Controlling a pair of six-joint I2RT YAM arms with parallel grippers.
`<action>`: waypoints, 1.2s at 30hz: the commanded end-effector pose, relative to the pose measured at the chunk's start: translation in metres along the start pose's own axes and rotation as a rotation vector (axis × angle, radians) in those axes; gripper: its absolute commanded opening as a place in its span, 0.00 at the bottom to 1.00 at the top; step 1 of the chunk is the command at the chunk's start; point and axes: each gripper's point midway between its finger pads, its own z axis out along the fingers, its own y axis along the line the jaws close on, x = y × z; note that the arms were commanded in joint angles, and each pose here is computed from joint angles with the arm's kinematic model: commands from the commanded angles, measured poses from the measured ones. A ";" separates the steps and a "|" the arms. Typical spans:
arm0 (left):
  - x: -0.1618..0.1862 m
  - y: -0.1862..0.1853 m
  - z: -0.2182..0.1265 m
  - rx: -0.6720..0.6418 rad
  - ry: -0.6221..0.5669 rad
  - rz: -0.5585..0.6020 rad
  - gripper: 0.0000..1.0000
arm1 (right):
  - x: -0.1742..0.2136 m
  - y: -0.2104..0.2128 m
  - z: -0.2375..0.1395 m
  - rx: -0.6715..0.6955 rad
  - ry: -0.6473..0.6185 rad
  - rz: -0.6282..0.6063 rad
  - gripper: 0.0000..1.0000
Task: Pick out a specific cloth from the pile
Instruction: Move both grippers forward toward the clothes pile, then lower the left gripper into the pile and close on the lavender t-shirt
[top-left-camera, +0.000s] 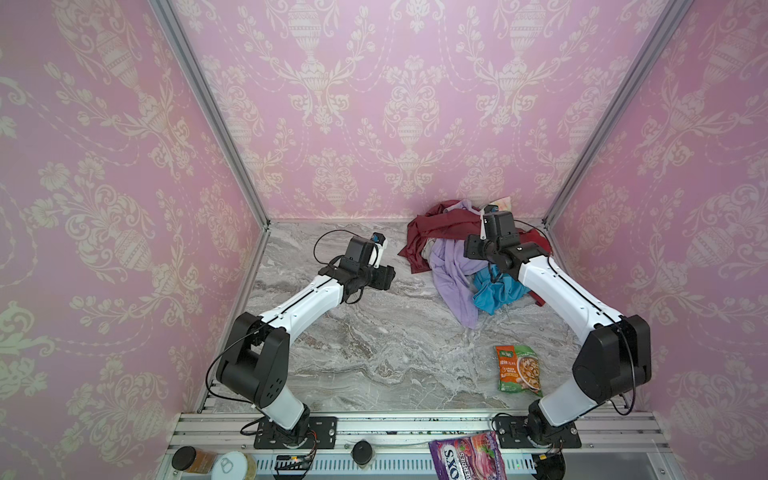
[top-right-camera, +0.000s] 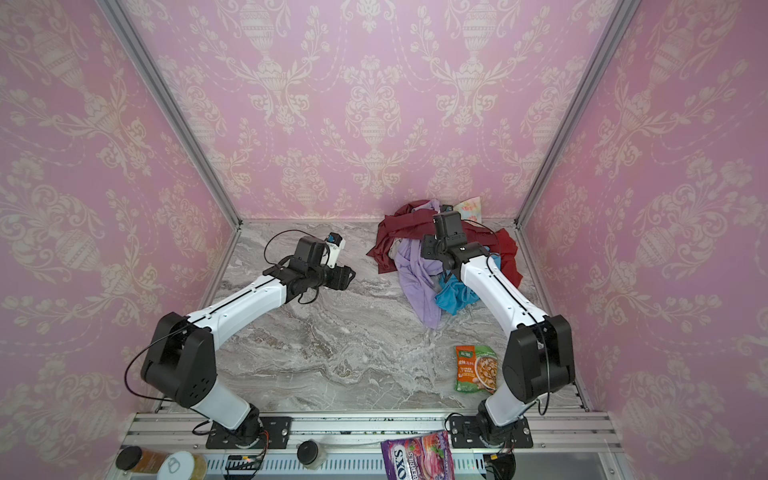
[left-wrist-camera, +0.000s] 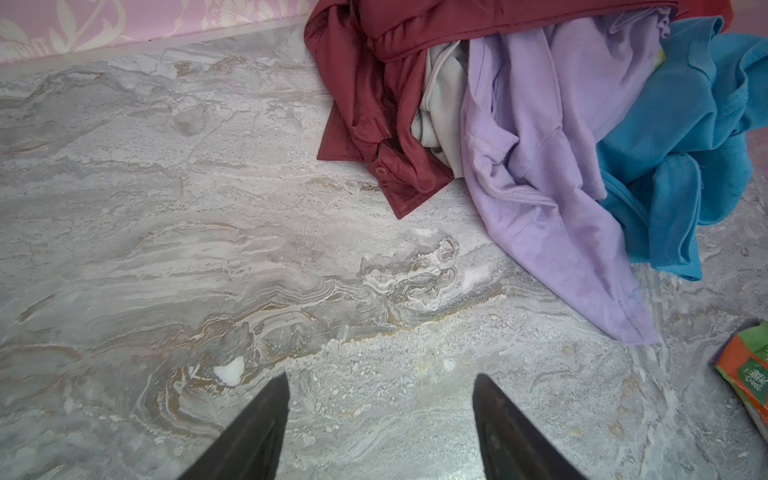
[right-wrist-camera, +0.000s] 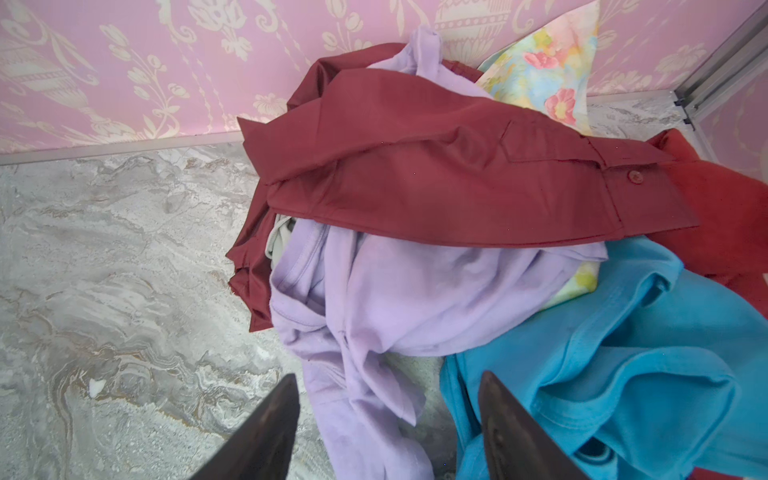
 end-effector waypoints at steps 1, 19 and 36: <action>-0.004 -0.011 0.012 -0.014 0.007 -0.023 0.70 | -0.012 -0.007 -0.001 -0.072 -0.020 0.116 0.67; -0.034 -0.061 0.095 0.047 0.002 -0.097 0.58 | -0.032 -0.066 -0.007 -0.144 -0.050 0.399 0.62; -0.056 -0.077 0.128 0.064 -0.104 -0.334 0.56 | -0.027 -0.112 -0.010 -0.116 -0.045 0.547 0.61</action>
